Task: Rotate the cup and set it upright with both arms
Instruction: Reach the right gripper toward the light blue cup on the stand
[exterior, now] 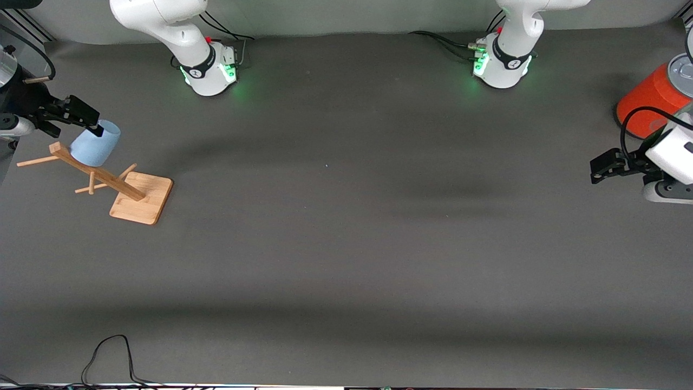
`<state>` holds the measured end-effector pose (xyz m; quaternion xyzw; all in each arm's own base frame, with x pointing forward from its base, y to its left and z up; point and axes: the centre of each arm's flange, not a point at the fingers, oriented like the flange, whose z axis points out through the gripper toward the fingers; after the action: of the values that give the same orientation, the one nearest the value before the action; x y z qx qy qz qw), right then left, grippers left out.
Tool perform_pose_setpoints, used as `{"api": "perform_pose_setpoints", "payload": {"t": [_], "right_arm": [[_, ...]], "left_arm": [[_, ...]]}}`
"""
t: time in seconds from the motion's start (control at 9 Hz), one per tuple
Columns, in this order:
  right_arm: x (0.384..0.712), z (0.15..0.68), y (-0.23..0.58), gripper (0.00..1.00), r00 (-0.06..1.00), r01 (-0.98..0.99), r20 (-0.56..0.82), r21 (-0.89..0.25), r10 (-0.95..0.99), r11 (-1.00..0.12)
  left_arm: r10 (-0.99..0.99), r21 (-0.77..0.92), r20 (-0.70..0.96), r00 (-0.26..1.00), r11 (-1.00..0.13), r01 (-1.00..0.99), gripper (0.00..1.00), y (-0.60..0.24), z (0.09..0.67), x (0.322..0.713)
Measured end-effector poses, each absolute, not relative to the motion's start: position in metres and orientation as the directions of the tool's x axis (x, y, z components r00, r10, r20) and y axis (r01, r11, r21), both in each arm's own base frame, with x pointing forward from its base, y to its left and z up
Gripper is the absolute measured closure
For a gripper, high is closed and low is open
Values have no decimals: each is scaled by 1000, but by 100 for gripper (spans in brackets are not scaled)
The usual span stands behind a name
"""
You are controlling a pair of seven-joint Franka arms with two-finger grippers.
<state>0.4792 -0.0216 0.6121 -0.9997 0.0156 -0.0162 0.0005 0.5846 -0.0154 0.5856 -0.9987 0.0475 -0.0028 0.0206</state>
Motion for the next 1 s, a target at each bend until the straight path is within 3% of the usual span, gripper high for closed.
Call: {"api": "perform_pose_setpoints", "payload": {"t": [0.22, 0.33, 0.67, 1.0], "right_arm": [[478, 610, -28, 0, 993, -118, -11, -4, -117, -993], [473, 607, -38, 0, 955, -291, -68, -36, -288, -956], [461, 591, -86, 0, 687, -715, -205, -18, -697, -699], [445, 534, -159, 0, 528, -835, -269, 8, -806, -550]], "left_arm": [[-94, -41, 4, 996, -995, -94, 0, -15, 586, 584], [-94, -41, 4, 996, -995, -94, 0, -15, 586, 584], [-94, -41, 4, 996, -995, -94, 0, -14, 586, 584], [-94, -41, 4, 996, -995, -93, 0, -14, 586, 584]]}}
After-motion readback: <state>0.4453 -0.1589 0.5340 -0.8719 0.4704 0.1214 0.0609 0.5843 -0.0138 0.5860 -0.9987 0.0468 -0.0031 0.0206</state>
